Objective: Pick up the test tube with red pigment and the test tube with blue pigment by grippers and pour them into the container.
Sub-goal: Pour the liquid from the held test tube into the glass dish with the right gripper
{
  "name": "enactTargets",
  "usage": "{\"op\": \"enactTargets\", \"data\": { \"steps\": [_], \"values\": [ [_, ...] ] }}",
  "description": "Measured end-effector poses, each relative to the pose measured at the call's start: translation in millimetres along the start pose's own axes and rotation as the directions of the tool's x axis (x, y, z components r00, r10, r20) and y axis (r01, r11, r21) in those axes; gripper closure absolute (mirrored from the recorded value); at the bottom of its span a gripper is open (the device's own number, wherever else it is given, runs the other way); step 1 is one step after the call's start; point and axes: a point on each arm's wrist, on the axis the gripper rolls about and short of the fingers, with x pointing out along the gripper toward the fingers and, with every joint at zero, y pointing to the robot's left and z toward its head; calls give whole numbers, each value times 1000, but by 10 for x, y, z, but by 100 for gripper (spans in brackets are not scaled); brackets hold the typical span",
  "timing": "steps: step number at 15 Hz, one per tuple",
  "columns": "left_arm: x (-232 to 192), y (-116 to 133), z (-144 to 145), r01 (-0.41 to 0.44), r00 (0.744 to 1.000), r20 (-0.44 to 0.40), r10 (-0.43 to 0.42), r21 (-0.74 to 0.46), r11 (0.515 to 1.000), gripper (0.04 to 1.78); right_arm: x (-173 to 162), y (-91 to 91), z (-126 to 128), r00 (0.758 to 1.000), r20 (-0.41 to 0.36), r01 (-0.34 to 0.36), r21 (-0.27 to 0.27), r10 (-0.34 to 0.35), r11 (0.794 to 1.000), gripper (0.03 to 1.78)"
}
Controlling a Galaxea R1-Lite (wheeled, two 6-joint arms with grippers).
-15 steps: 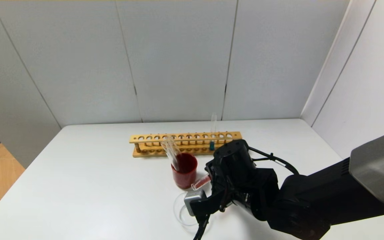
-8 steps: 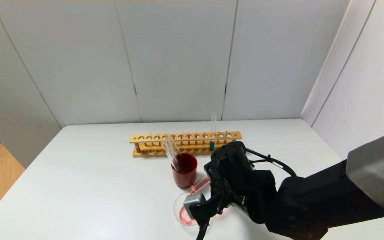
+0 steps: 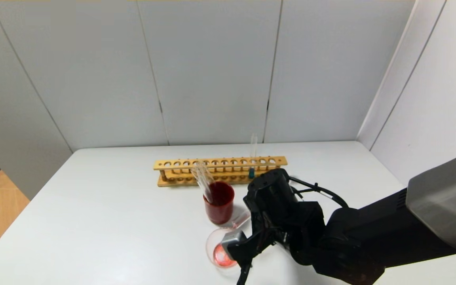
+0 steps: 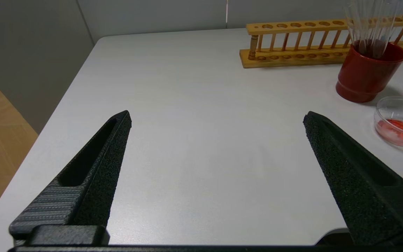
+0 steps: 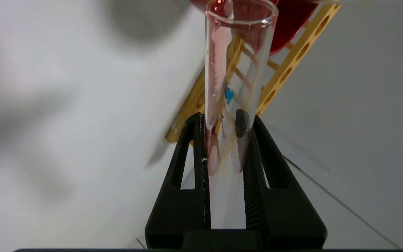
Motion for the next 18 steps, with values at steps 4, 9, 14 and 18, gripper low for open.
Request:
{"op": "enactTargets", "data": {
  "steps": [4, 9, 14, 18],
  "values": [
    [0, 0, 0, 0, 1000, 0, 0, 0, 1000, 8, -17, -52, 79, 1000, -15, 2, -41, -3, 999, 146],
    [0, 0, 0, 0, 1000, 0, 0, 0, 1000, 8, -21, -105, 149, 1000, -10, 18, -62, -19, 998, 146],
    [0, 0, 0, 0, 1000, 0, 0, 0, 1000, 8, -42, -90, 172, 999, -35, 14, -98, -18, 995, 146],
    [0, 0, 0, 0, 1000, 0, 0, 0, 1000, 8, -58, -139, 219, 999, -19, 47, -72, -48, 996, 146]
  ]
}}
